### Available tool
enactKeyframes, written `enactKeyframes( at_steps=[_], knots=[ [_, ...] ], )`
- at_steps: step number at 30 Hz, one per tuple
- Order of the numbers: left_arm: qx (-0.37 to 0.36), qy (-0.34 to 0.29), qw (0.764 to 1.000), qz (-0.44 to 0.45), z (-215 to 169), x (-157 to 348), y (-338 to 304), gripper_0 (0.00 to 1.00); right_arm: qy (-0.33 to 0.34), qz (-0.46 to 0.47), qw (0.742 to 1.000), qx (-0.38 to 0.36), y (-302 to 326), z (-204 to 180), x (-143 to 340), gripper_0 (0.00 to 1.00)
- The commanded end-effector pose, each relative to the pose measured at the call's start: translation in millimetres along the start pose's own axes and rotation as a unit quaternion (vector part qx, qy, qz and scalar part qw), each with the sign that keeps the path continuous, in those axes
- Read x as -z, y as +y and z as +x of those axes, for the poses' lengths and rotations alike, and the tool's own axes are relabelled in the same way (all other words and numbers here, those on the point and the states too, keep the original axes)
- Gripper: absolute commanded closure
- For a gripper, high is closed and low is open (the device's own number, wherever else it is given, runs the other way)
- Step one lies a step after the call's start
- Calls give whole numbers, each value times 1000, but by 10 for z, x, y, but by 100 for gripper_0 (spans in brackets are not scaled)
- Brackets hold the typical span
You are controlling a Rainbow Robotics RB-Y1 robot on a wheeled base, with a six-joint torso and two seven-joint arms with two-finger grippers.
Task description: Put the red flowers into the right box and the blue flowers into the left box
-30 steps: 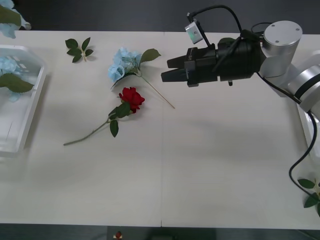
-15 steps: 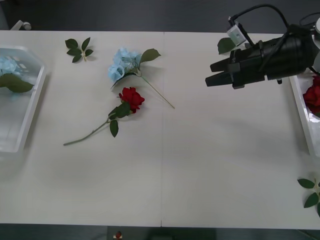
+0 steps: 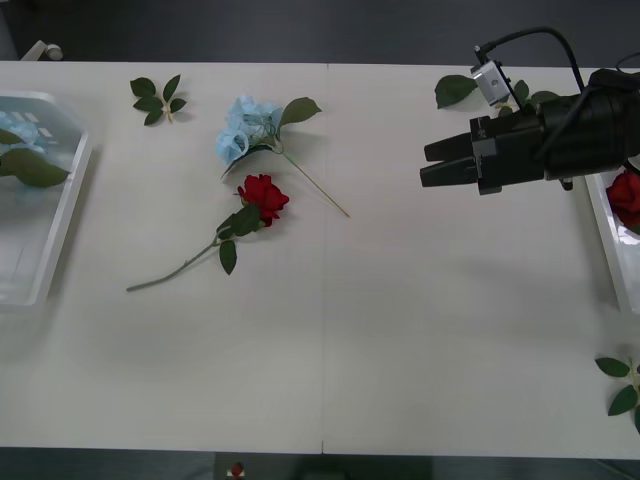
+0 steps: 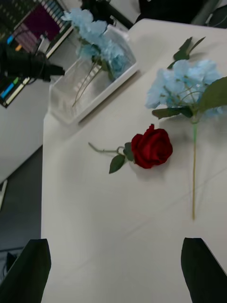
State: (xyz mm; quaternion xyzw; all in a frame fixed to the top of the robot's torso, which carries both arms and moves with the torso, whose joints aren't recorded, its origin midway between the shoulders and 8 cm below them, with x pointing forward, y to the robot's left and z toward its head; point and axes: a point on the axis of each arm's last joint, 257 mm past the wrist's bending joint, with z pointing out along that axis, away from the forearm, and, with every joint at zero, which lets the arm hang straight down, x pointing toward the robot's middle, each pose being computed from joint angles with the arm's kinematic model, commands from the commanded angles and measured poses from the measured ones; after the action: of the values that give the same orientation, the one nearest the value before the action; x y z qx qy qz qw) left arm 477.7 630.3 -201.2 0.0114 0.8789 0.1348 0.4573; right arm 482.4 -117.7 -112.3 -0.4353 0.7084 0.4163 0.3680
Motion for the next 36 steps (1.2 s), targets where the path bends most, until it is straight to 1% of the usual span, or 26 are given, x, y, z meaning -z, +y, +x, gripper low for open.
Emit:
enactKeyframes(
  at_steps=[1,2,3,4,5,6,8,11,12,13,14,15,17,18,20,22,23,24,28,30,32,36],
  knots=[
    [15,-14,1000,-3,-142,98,109,35,22,6,993,120,210,-364,138,20],
    [19,-11,1000,7,-125,105,65,29,28,5,990,136,263,-393,125,20],
    [23,-8,1000,14,-111,113,39,26,30,3,989,144,292,-402,113,20],
    [32,2,999,30,-68,150,-4,18,33,2,987,157,337,-420,80,20],
    [37,5,999,40,-59,173,-32,14,35,1,986,161,354,-414,63,20],
    [43,12,997,61,-42,223,-106,7,37,0,985,167,377,-417,40,21],
    [31,19,994,108,-63,371,-267,0,47,1,983,179,392,-387,17,20],
    [-3,22,981,195,-151,693,-624,0,64,8,978,198,370,-327,-1,20],
    [-15,18,972,235,-218,845,-807,0,70,9,977,201,357,-294,-4,20],
    [-20,15,967,254,-253,923,-900,0,70,10,977,202,354,-292,-4,20],
    [-31,9,956,292,-327,1065,-1108,0,74,13,976,204,336,-277,10,20],
    [-36,4,950,310,-379,1128,-1211,0,75,13,976,204,334,-268,9,20],
    [-58,-14,928,368,-534,1345,-1590,0,76,14,976,204,327,-258,15,20],
    [-63,-20,923,379,-584,1387,-1681,0,76,14,976,204,328,-265,15,20],
    [-89,-35,904,416,-715,1509,-2031,0,80,17,975,205,307,-245,30,20],
    [-131,-36,887,442,-767,1582,-2370,0,82,20,975,205,290,-229,45,21],
    [-142,-35,882,447,-774,1600,-2461,0,83,20,975,205,287,-222,49,20],
    [-163,-35,872,460,-801,1604,-2710,0,83,19,975,205,296,-218,49,20],
    [-200,-30,863,463,-826,1386,-3271,0,83,20,976,201,289,-186,54,20],
    [-212,-25,863,458,-806,1258,-3530,0,83,21,977,197,280,-155,54,20],
    [-220,-23,865,450,-797,1144,-3729,0,84,22,978,191,260,-109,61,21],
    [-237,-19,879,414,-713,858,-4070,0,85,23,979,184,234,-53,72,20]
  ],
)
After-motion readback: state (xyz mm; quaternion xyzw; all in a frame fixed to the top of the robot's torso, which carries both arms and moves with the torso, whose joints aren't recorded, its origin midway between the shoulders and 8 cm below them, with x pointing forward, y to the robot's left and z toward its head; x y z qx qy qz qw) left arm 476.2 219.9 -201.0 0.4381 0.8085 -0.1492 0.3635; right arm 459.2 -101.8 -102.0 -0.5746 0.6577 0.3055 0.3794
